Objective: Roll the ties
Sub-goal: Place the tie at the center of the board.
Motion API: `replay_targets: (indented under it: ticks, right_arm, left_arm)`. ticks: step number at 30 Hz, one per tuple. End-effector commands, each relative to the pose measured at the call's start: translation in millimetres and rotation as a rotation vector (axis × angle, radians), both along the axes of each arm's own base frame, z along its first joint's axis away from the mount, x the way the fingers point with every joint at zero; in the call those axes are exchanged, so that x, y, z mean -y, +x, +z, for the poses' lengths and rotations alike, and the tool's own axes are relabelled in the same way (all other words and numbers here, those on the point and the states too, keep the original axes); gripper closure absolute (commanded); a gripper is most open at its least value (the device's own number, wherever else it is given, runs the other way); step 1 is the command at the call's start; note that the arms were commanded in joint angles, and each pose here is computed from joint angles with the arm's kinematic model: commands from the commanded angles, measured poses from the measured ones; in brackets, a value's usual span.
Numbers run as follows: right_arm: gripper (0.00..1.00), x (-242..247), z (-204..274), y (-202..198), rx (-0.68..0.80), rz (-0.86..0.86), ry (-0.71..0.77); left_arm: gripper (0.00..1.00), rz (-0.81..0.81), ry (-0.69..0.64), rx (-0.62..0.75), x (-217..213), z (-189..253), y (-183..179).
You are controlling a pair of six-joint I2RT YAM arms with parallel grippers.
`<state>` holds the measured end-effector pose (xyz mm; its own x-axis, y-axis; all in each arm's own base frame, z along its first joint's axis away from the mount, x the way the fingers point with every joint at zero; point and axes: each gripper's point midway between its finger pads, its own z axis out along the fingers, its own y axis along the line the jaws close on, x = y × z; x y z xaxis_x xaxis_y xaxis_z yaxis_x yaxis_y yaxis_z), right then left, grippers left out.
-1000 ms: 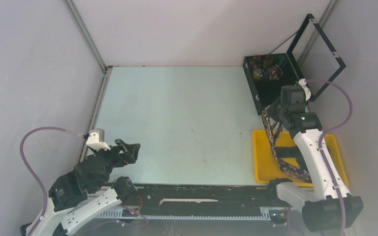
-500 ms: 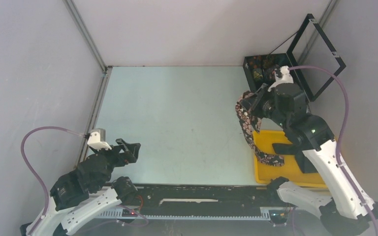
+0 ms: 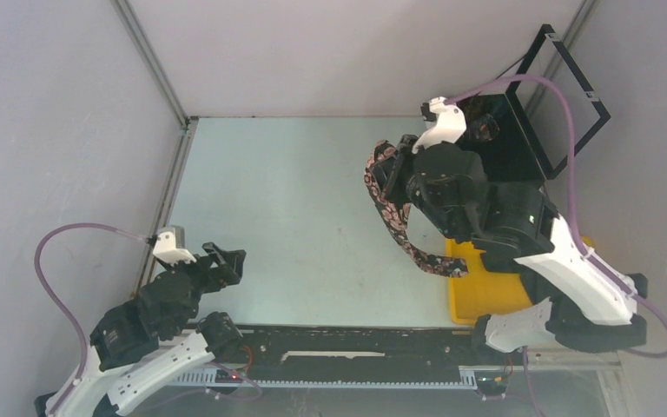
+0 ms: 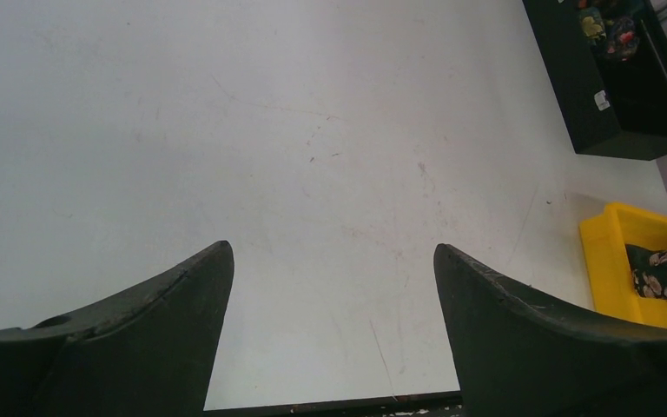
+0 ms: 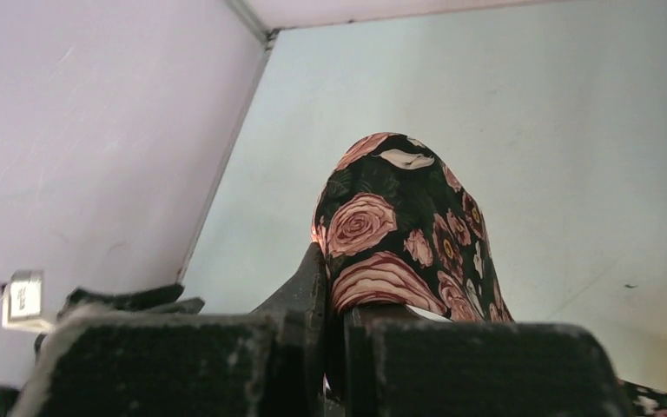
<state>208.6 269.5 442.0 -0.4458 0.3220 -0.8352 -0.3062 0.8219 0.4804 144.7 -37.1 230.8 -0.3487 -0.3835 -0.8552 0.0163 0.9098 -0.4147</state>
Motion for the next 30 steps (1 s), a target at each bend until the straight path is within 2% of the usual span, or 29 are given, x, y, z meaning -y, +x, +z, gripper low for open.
replay_targets:
  ticks: [1,10,16,20,25,30]
  right_arm:
    - [1.0,38,16,17,0.079,-0.279,-0.136]
    - [1.0,67,27,21,0.141,-0.407,-0.253]
    - [1.0,88,21,11,0.112,-0.406,-0.262]
    - [1.0,97,14,10,0.095,-0.399,-0.321]
    - [1.0,66,-22,35,0.025,-0.358,-0.428]
    - [1.0,22,-77,90,-0.075,-0.355,-0.594]
  left_arm:
    - [0.08,0.04,0.006,-0.005,-2,0,5]
    - [0.09,0.051,-0.013,0.006,-5,1,3]
    - [0.09,0.049,-0.007,0.002,-5,0,4]
    - [0.09,0.048,-0.003,-0.001,-4,0,4]
    - [0.1,0.051,-0.01,0.005,-5,1,4]
    - [0.1,0.05,-0.011,0.006,-5,1,3]
